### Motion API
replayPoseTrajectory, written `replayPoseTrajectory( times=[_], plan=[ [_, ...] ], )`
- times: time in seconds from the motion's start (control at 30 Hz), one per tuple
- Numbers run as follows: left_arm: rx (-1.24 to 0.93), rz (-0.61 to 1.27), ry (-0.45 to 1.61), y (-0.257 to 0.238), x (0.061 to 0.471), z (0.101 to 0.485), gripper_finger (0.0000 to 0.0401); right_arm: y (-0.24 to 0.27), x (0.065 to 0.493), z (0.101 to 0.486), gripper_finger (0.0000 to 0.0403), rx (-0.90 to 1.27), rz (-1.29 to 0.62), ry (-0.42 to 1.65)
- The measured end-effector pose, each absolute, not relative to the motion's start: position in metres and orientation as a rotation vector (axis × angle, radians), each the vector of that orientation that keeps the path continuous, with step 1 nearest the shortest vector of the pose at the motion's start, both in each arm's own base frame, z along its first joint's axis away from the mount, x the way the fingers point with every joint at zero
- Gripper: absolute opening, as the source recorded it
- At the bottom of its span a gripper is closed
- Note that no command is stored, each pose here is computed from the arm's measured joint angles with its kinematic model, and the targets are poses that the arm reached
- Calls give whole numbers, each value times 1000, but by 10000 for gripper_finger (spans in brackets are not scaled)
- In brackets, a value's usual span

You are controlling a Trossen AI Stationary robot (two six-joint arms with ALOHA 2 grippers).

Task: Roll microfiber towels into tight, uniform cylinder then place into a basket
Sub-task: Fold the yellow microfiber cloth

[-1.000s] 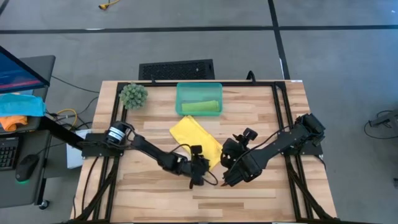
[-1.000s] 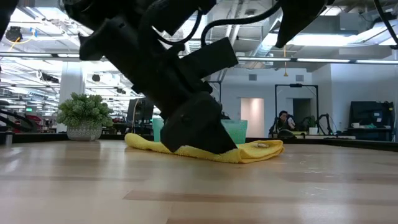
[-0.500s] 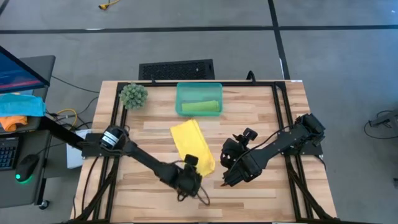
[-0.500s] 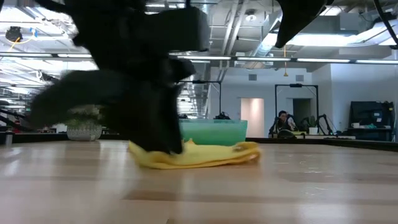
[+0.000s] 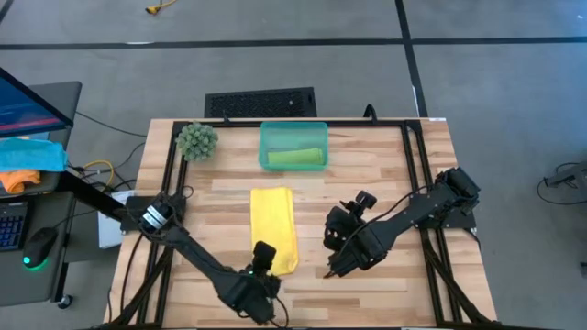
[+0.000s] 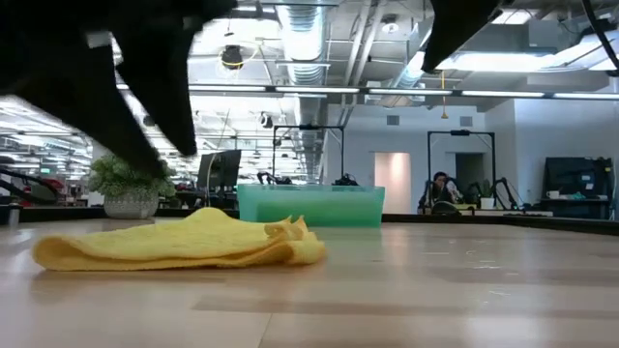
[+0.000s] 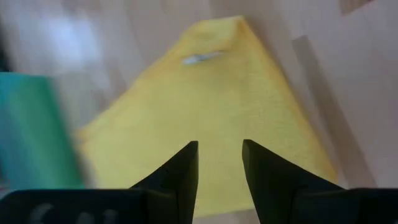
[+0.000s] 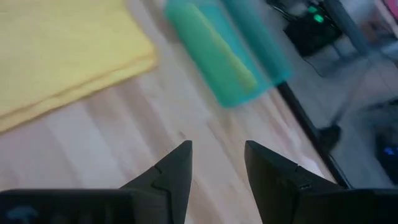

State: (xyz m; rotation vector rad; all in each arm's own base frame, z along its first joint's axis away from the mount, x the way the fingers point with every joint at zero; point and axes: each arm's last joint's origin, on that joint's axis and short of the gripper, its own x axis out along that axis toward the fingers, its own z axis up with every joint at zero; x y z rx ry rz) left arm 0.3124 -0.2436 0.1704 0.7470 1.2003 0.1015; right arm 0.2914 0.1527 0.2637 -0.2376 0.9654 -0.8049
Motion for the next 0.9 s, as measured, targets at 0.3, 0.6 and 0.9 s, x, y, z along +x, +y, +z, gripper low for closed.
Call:
replayPoseTrajectory(
  times=[0.3, 0.6, 0.9],
  plan=[
    [708, 207, 1205, -267, 278, 185, 119, 192, 298, 263, 170, -258, -553, 861],
    [648, 256, 1071, -297, 241, 181, 119, 218, 299, 221, 170, -387, -298, 787],
    [587, 341, 1052, -286, 233, 153, 119, 215, 323, 206, 170, -388, 11, 727]
  ],
)
